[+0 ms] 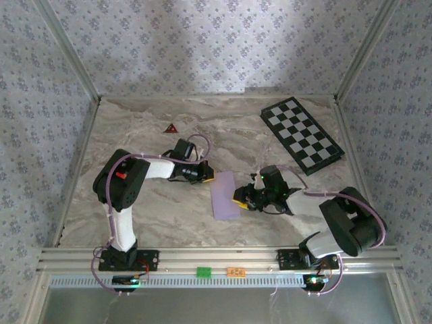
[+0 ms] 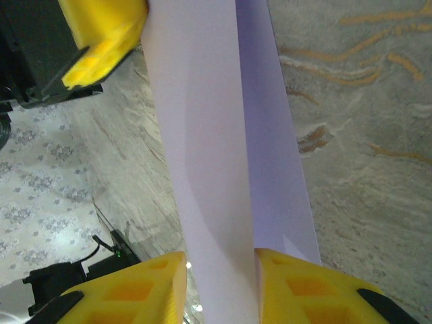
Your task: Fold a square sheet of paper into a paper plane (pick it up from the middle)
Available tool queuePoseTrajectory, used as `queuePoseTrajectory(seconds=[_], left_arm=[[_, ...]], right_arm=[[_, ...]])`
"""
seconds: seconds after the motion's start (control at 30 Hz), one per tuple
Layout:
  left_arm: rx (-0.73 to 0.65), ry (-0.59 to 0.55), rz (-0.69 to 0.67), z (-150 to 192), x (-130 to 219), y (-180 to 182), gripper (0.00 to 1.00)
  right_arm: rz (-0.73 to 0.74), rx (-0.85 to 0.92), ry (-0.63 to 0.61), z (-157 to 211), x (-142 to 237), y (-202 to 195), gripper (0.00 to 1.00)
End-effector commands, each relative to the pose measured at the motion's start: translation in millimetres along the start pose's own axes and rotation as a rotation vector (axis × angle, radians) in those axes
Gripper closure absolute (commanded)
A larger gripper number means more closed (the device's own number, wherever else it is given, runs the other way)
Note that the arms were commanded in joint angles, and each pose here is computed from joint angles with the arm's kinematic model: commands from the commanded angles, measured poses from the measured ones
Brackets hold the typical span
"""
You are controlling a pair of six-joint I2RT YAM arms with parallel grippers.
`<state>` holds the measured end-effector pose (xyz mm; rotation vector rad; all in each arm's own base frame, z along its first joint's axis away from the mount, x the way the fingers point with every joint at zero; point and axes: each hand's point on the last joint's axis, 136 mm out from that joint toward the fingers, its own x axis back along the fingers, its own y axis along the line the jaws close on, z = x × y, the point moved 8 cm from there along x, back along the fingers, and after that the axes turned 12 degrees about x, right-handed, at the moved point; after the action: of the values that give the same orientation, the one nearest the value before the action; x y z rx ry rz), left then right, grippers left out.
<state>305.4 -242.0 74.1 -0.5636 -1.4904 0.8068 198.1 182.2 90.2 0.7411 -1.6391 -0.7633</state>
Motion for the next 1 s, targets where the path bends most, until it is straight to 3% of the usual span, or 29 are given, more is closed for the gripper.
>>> queuePoseTrajectory(seconds=[0.0, 0.47, 0.67, 0.83, 0.97], left_arm=[[0.033, 0.047, -0.039, 10, -10, 7, 0.98], [0.007, 0.055, -0.013, 12, -11, -6, 0.98], [-0.009, 0.048, -0.013, 11, -8, -11, 0.96], [-0.021, 0.041, -0.005, 9, -5, -18, 0.95], [-0.035, 0.032, -0.011, 7, -1, -24, 0.89]], right_arm=[[-0.045, 0.027, 0.006, -6, -1, 5, 0.66], [-0.064, 0.006, 0.021, -11, -7, -3, 0.88], [-0.053, -0.003, 0.011, -10, -6, -8, 0.91], [-0.069, 0.0, 0.017, -12, -7, -7, 1.0], [-0.062, -0.009, 0.022, -12, -9, -9, 0.96]])
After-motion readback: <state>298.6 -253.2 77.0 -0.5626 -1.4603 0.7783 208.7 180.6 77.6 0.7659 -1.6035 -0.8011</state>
